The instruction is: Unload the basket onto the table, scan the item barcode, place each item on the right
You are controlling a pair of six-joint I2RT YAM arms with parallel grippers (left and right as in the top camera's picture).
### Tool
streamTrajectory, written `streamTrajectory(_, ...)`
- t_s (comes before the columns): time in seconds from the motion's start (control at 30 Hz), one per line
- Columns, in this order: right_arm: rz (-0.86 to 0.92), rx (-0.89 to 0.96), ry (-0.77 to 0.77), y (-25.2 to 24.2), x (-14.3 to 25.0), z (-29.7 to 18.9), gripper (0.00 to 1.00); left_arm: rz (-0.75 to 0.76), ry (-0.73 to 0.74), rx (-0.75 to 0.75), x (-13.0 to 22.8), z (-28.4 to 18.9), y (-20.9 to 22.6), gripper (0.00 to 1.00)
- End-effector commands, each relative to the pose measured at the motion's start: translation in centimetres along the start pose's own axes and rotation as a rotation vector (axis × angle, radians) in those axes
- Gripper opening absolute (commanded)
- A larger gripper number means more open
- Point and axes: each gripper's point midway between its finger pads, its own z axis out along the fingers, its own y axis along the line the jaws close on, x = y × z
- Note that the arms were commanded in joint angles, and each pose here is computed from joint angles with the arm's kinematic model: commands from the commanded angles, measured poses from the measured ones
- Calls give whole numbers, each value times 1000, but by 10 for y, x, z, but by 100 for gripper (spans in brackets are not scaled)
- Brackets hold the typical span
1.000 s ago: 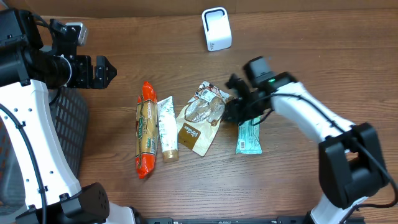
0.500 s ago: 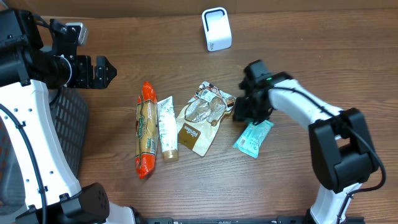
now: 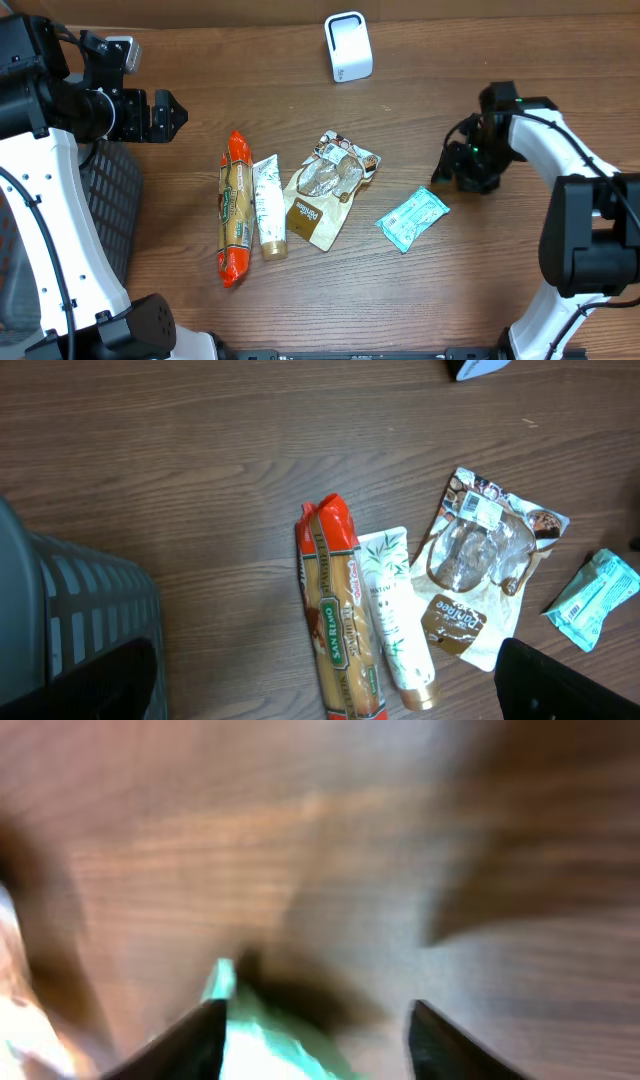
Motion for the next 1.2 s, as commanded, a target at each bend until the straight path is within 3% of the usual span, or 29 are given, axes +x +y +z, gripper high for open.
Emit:
streamTrajectory(0.0, -274, -97, -20, 4, -2, -20, 74, 26, -8, 11, -2, 0, -2, 99)
streamTrajectory(0.1, -376, -181, -34, 6, 0, -24, 79, 26, -8, 11, -2, 0, -2, 100)
streamTrajectory(0.3, -610, -267, -69, 19, 4, -13, 79, 26, -8, 11, -2, 0, -2, 99)
streamTrajectory(0.67, -615, -285, 11, 22, 12, 20, 73, 26, -8, 11, -2, 0, -2, 99)
streamTrajectory(0.9, -550, -301, 113, 11, 39, 38, 67, 26, -8, 11, -2, 0, -2, 100)
streamTrajectory(1.0, -512, -303, 148, 8, 49, 41, 59, 26, -8, 11, -2, 0, -2, 99)
streamTrajectory(1.17, -412, -293, 178, 5, 55, 45, 33, 26, -8, 11, -2, 0, -2, 100)
